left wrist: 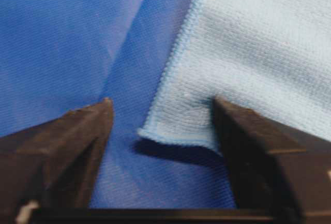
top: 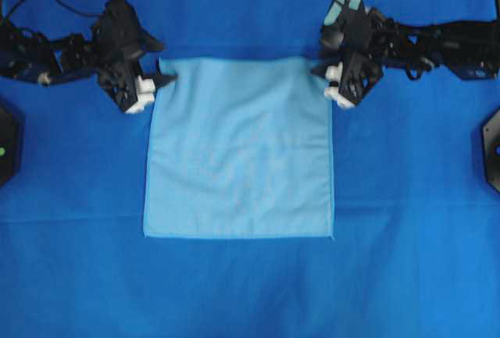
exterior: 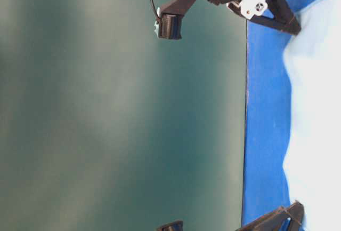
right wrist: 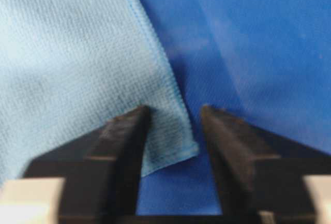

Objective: Fold the light blue towel.
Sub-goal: 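Move both grippers to the towel's top corners and pinch them, then lift the top corners and fold them down toward the bottom edge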

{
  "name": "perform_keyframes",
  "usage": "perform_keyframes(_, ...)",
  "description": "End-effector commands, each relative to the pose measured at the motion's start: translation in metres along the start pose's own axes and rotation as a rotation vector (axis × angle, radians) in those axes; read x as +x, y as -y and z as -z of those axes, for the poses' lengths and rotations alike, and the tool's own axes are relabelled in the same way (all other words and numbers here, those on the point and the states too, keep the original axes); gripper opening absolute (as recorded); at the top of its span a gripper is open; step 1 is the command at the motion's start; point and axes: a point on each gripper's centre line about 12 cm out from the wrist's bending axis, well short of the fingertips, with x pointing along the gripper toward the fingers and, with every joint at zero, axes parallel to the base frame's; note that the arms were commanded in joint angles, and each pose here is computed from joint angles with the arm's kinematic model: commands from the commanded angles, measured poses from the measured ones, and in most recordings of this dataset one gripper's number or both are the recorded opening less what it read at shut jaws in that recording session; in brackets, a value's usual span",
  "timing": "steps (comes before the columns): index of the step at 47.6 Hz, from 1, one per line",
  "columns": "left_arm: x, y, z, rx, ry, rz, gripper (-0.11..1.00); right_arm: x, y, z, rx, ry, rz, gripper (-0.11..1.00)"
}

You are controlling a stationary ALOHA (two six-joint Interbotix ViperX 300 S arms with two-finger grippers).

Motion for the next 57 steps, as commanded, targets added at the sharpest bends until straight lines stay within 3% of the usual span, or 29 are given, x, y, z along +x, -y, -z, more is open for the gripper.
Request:
perform_keyframes(1,0.001,0.0,0.002,0.002,-0.038,0.003,0.64,-0.001,0.0,-0.007,-0.006,0.018,0.0,0.42)
perform_keyframes(8,-0.001,0.009,0.007,0.023,-0.081,0.028,0.27,-0.001,0.0,-0.007,-0.012,0.014,0.0,0.03)
perform_keyframes(14,-0.003,0.013,0.008,0.04,-0.098,0.04,0.03,-0.001,0.0,-0.006,-0.012,0.012,0.0,0.03)
perform_keyframes(24,-0.011,0.013,0.0,0.073,-0.112,0.046,0.03,-0.006,0.0,-0.01,-0.008,0.023,0.001,0.03)
perform_keyframes(39,-0.048,0.008,-0.044,0.146,-0.023,0.04,0.03,-0.043,0.0,-0.029,-0.006,0.078,0.004,0.03)
perform_keyframes(57,-0.052,0.012,-0.04,0.142,-0.031,0.051,0.03,-0.047,-0.003,-0.027,0.0,0.061,-0.003,0.03)
